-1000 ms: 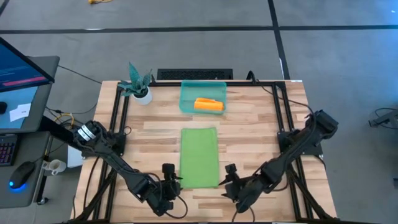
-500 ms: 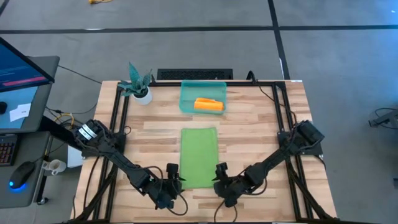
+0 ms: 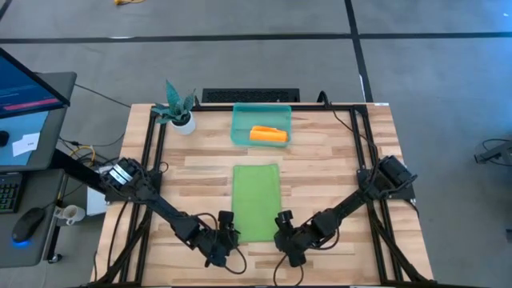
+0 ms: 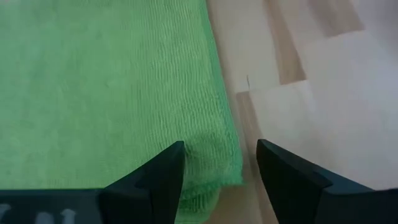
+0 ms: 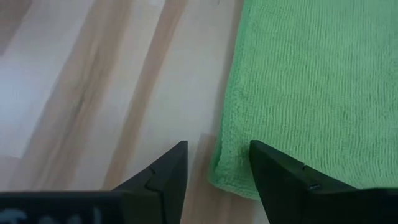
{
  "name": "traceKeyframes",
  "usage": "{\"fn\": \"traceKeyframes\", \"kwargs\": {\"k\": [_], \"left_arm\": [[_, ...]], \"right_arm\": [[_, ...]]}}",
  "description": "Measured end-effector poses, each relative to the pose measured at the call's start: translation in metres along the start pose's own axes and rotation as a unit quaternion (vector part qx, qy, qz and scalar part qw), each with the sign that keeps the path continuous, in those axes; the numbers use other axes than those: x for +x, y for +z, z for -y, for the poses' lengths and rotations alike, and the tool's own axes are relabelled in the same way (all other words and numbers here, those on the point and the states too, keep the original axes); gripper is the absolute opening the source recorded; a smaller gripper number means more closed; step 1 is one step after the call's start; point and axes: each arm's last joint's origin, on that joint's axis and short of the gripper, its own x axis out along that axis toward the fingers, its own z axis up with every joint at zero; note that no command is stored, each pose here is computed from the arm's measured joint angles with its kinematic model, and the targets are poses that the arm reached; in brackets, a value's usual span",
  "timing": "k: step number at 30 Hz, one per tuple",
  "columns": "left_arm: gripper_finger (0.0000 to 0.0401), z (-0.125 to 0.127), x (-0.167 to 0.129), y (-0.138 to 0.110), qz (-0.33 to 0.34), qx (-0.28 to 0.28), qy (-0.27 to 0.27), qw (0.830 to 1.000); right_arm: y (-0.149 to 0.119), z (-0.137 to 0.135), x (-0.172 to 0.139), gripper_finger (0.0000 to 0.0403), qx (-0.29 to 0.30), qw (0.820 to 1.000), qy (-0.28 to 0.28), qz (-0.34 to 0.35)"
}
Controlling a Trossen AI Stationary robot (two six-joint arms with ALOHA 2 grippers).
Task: Roll microfiber towels into tight, uniform cylinder then place into a basket
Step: Roll the green microfiber cloth
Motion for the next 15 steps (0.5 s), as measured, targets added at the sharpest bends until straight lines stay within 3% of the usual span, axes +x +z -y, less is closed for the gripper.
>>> {"fn": "traceKeyframes", "kwargs": {"k": [15], "left_arm": [[0.0185, -0.005, 0.005, -0.008, -0.031, -0.013, 0.040, 0.999]], "right_arm": [[0.000, 0.017, 0.004, 0.0169, 0.060, 0.998, 0.000, -0.021]]}}
